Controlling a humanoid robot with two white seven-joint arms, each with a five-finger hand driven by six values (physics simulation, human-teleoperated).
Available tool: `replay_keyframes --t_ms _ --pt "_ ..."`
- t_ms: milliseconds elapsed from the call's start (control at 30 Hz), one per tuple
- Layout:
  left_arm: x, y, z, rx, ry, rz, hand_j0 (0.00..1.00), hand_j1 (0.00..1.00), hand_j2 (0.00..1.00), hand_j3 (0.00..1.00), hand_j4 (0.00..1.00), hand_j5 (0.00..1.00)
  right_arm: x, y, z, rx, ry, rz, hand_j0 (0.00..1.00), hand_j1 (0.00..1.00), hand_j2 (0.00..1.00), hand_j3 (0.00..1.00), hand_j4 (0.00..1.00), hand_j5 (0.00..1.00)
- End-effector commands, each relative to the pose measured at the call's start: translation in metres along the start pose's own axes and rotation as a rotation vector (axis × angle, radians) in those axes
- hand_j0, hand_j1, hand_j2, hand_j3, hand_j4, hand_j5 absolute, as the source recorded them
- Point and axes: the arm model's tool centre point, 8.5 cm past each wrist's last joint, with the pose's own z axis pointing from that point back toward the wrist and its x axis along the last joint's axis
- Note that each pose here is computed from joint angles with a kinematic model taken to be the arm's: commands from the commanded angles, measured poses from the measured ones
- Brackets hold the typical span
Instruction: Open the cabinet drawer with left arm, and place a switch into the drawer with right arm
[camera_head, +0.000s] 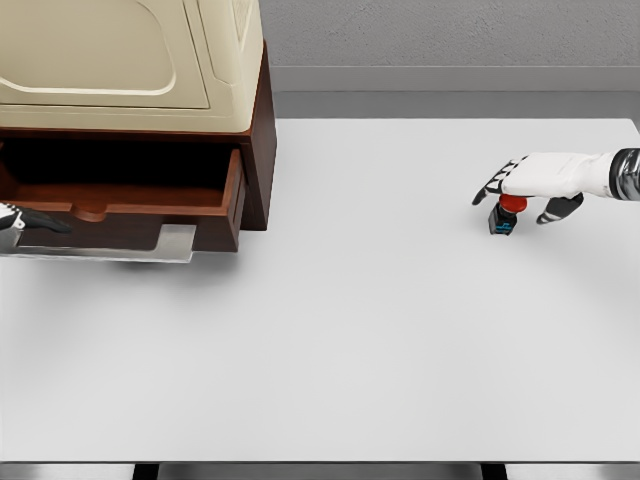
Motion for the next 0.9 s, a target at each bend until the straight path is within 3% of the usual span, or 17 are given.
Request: replay_keyframes --t_ms 0,133,267,433,867 --pt "0.003 0.007 0.007 0.038 -0.008 0.027 1.0 1.0 1.0 1.0 1.0 1.0 0.0 0.0 0.001 -0.003 0.001 -0.004 0.81 0.81 0.81 0.81 0.81 0.81" --pt "0.019 0.039 0.021 0.16 -0.056 0.03 1.0 1.0 1.0 1.0 1.0 1.0 -0.001 0.0 0.0 -0.003 0.001 -0.007 0.81 0.81 0.81 0.81 0.81 0.81" --pt "0.025 0.068 0.025 0.226 0.007 0.04 1.0 1.0 1.0 1.0 1.0 1.0 0.0 0.002 -0.002 0.002 0.0 -0.01 0.81 0.81 0.81 0.81 0.81 0.81" --pt "0.012 0.077 0.005 0.262 0.016 0.101 1.0 1.0 1.0 1.0 1.0 1.0 0.0 0.003 -0.003 0.005 -0.003 -0.01 0.78 0.78 0.78 0.78 0.78 0.78" --pt "0.007 0.074 0.006 0.252 0.036 0.092 1.0 1.0 1.0 1.0 1.0 1.0 -0.003 0.005 -0.001 0.005 0.007 -0.021 0.65 0.65 0.65 0.65 0.65 0.65"
